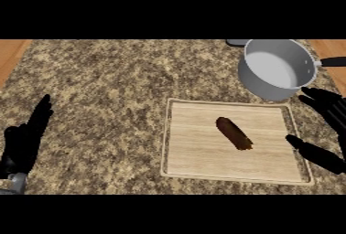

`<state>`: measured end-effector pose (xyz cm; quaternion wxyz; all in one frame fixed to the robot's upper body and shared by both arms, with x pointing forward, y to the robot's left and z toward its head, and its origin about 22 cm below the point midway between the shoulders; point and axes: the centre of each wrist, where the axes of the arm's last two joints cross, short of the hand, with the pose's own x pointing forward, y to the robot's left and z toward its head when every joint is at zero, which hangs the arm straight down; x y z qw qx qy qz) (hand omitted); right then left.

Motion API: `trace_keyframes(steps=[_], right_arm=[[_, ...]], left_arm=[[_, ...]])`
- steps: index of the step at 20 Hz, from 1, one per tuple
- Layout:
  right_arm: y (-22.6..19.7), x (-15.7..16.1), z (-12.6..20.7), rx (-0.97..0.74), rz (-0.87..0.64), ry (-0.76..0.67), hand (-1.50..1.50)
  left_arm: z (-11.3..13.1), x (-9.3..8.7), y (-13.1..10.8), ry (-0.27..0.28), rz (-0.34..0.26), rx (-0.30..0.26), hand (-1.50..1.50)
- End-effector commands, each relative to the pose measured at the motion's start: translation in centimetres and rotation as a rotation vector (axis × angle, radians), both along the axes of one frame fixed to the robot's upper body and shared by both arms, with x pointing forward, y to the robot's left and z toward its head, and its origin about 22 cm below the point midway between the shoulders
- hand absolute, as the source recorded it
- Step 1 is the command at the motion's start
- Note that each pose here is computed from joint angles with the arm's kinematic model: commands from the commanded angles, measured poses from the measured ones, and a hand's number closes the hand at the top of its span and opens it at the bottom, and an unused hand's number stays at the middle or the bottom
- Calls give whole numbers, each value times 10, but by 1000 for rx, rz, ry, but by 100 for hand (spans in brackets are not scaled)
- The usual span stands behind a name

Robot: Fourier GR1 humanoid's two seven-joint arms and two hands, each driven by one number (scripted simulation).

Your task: Pick the sweet potato from the tray and place it in the pot

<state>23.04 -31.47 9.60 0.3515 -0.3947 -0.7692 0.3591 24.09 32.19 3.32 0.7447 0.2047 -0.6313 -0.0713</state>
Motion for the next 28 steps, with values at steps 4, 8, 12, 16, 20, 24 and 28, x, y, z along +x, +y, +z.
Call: trace_keyframes(steps=[4,8,12,16,20,24,28], right_arm=[[38,-39,-3,-203,-54,82,-150],[74,-40,25,-312,-123,176,-150],[106,-30,28,-430,-160,310,-150],[128,-29,16,-603,-279,464,-150],[159,-11,16,-698,-341,628,-150],[207,-1,11,-717,-362,720,-150],[207,27,5,-723,-367,784,-150]], left_arm=[[-23,-17,2,16,24,-25,0],[-13,-13,5,-4,-10,-17,0],[-8,-3,18,1,-12,-15,0],[-12,0,15,1,-27,-19,0],[-13,0,12,-11,-27,-1,0],[-13,-10,2,12,-26,-21,0],[-11,-11,5,-2,-15,-18,0]])
